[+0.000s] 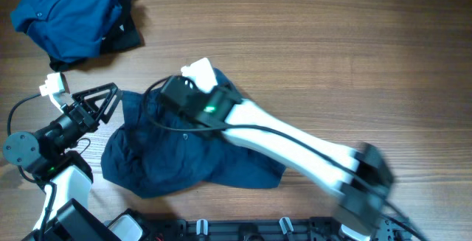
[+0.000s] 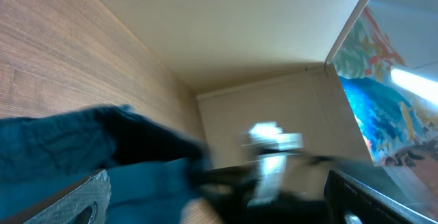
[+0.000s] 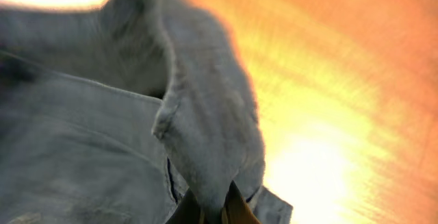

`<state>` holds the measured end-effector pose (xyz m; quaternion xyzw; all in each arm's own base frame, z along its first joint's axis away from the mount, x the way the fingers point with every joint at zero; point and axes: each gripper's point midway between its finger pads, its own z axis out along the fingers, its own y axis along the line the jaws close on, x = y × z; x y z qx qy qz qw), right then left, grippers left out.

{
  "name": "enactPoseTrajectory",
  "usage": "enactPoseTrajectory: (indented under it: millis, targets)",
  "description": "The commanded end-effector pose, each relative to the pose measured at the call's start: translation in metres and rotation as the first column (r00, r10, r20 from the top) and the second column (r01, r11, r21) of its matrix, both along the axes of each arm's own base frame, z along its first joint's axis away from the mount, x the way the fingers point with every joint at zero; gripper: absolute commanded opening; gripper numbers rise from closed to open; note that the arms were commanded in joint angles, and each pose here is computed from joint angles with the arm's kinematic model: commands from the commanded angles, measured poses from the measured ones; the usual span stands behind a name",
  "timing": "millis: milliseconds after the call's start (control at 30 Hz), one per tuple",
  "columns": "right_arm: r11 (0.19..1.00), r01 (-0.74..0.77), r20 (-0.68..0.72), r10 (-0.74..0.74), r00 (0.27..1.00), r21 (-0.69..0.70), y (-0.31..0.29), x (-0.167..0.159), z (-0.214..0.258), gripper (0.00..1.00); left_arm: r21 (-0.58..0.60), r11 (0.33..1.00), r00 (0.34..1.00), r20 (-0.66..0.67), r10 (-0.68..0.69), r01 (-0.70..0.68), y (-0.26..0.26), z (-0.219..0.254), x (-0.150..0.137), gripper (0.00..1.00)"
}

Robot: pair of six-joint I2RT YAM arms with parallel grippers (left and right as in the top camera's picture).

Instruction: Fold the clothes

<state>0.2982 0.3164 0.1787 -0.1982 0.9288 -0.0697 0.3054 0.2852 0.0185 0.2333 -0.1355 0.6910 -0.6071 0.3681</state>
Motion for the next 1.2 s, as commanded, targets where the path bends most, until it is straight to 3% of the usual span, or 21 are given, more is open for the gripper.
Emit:
enactPoseTrajectory:
  millis: [0,233,633,800,1167]
  targets:
    - [0.967,0.008,0.195,-0.059,0.979,0.254,-0.025,-0.006,0.128,0.05,0.058,0.997,0.997,0.059,-0.045,0.041,-0.008,0.008,0.000,1.00]
    - [0.911,0.005,0.339,-0.159,0.927,0.412,-0.089,-0.033,0.218,0.04,0.189,0.959,0.946,0.208,-0.251,0.213,-0.072,0.034,-0.018,1.00]
    - [0.904,0.024,0.345,-0.187,0.920,0.427,-0.105,-0.039,0.226,0.04,0.300,0.829,0.760,0.337,-0.555,0.472,-0.163,0.072,-0.087,1.00]
    - [0.898,0.045,0.331,-0.208,0.921,0.438,-0.109,-0.042,0.224,0.04,0.283,0.821,0.759,0.318,-0.568,0.496,-0.166,0.067,-0.084,1.00]
    - [0.811,-0.018,0.267,-0.171,0.949,0.585,-0.125,-0.076,0.246,0.04,0.240,0.851,0.797,0.302,-0.523,0.467,-0.160,0.031,-0.039,1.00]
